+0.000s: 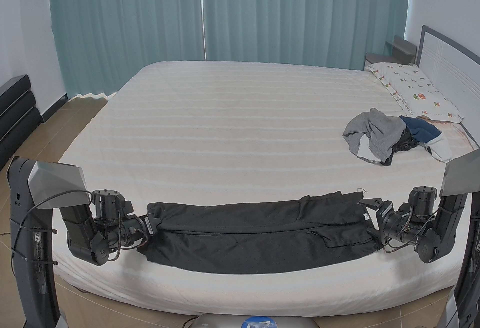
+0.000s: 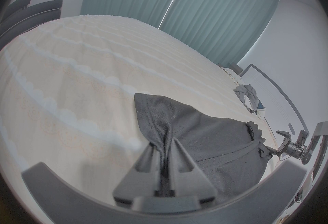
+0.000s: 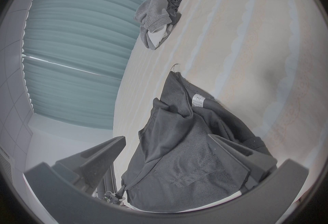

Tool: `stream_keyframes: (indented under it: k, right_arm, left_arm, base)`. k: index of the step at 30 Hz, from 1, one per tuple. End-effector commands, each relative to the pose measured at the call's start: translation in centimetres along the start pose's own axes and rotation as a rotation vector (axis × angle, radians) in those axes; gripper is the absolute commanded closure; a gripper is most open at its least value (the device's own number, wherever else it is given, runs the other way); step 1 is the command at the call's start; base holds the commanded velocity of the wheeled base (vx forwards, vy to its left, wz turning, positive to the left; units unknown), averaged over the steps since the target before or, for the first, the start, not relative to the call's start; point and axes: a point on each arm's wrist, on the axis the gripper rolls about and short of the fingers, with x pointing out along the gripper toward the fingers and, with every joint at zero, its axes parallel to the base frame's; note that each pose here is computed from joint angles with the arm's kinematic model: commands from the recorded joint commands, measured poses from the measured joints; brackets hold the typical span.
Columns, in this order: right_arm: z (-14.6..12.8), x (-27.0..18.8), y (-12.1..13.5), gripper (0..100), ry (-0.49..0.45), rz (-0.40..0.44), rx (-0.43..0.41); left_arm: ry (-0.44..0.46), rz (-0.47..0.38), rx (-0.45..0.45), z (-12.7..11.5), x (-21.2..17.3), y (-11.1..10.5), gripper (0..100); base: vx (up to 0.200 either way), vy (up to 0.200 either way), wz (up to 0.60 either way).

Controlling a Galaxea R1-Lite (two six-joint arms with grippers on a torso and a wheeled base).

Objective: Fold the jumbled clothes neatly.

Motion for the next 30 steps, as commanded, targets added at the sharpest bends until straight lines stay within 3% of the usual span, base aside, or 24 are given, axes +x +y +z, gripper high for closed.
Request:
stream_keyframes:
  k: [1, 13, 19, 30]
  right_arm:
    - [0.00, 0.02, -0.02, 0, 0.000, 0.000, 0.000]
    - [0.00, 0.02, -0.02, 0, 0.000, 0.000, 0.001]
    - [0.00, 0.02, -0.02, 0, 0.000, 0.000, 0.001]
    - [0.00, 0.02, -0.01, 0, 0.001, 0.001, 0.001]
  left_arm:
    - [-0.015, -0.004, 0.005, 0.07, -0.34, -0.12, 100]
    - [-0.041, 0.003, 0.008, -0.01, -0.55, -0.11, 100]
    - [-0.041, 0.003, 0.007, -0.02, -0.50, -0.09, 100]
    - [-0.058, -0.006, -0.009, 0.41, -0.19, -0.24, 100]
  base:
    - [0.000, 0.000, 0.00]
    - [0.000, 0.000, 0.00]
    - [-0.200, 0.000, 0.00]
    - [0.000, 0.000, 0.00]
